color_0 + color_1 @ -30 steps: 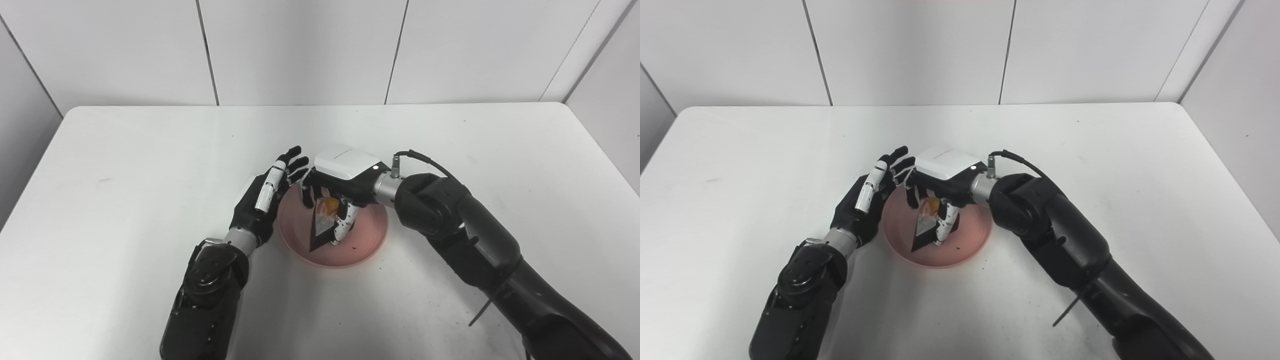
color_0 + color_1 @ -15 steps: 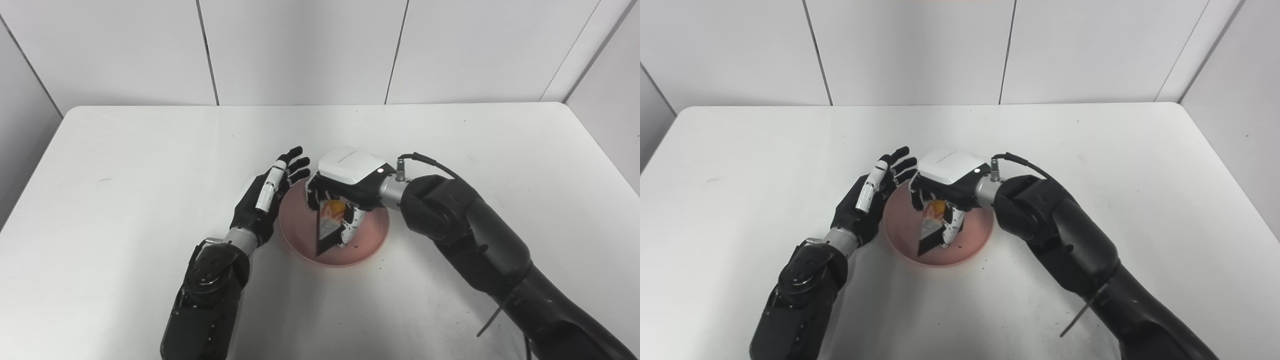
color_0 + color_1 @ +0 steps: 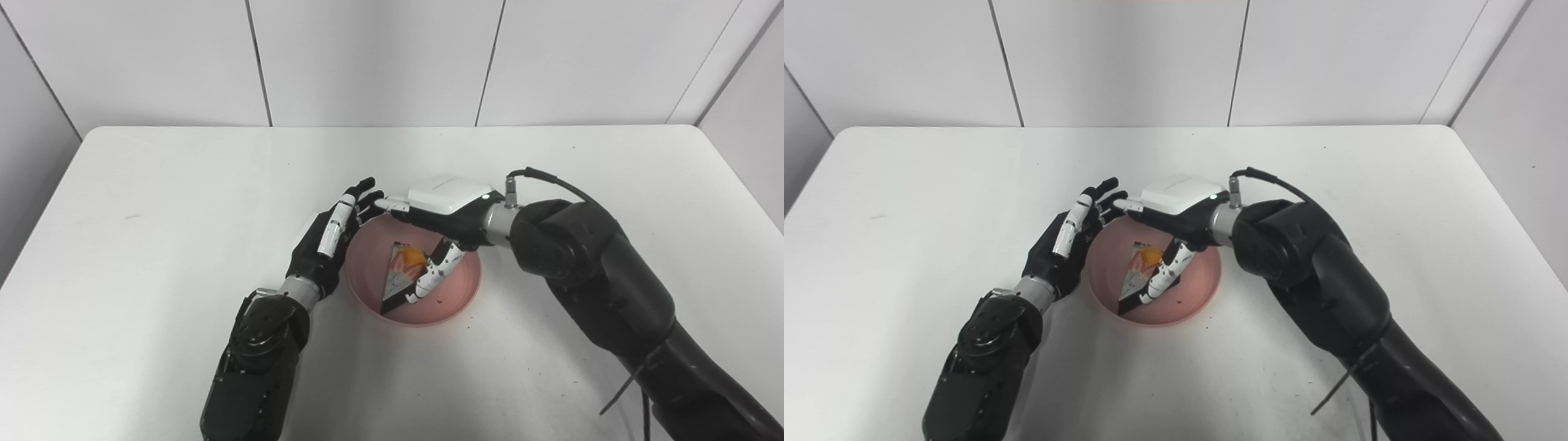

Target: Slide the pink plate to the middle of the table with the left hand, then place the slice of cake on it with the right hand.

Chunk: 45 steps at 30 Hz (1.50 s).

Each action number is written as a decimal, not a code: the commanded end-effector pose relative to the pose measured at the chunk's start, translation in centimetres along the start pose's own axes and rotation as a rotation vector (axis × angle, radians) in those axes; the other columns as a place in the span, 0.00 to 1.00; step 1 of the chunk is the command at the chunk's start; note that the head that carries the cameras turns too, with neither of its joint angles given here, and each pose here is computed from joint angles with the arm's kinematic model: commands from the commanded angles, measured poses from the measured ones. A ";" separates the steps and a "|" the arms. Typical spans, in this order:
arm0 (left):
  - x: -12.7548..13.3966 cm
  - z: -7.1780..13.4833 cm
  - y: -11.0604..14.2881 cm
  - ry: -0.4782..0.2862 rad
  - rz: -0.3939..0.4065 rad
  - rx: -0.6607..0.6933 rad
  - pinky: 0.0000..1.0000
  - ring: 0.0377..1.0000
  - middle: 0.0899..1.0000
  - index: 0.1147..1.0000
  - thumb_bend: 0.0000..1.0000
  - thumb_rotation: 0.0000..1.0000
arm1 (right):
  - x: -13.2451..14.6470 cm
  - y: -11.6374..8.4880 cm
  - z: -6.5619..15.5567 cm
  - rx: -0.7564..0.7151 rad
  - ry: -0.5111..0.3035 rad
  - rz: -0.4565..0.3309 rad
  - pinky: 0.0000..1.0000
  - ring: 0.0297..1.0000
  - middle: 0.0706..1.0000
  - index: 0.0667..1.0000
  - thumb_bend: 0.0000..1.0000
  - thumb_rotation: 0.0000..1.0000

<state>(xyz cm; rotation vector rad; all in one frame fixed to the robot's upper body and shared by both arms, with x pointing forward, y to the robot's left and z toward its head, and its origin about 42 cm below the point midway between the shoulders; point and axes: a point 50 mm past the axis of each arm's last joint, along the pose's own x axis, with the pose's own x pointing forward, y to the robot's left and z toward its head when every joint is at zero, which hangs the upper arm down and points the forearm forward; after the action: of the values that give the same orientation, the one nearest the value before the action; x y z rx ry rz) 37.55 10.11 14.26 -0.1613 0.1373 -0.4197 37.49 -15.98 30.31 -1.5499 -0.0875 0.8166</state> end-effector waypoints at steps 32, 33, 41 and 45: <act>-4.4 -1.4 1.6 -0.132 0.145 0.067 0.96 0.96 0.96 0.97 0.41 1.00 | -3.2 12.1 -3.6 1.158 -0.080 -0.747 0.94 1.00 1.00 1.00 0.97 1.00; -4.8 -1.5 1.6 -0.139 0.153 0.074 0.96 0.96 0.96 0.97 0.42 1.00 | -3.1 13.0 -3.3 1.218 -0.089 -0.801 0.94 1.00 1.00 1.00 0.96 1.00; -7.0 -2.0 1.1 -0.155 0.175 0.089 0.96 0.96 0.97 0.98 0.38 1.00 | -2.1 16.6 -3.1 1.380 -0.116 -0.989 1.00 1.00 1.00 1.00 0.58 1.00; -7.4 -2.0 1.3 -0.162 0.189 0.089 0.97 0.96 0.97 0.98 0.39 1.00 | -1.8 17.0 -3.1 1.389 -0.085 -1.015 1.00 1.00 1.00 1.00 0.39 1.00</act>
<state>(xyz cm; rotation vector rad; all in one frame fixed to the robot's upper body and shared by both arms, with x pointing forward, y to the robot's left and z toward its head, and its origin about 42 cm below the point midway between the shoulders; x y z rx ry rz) 31.10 13.84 12.44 -0.1036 -0.0069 -0.2360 30.59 -22.88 14.27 -0.0486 -0.1741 0.0022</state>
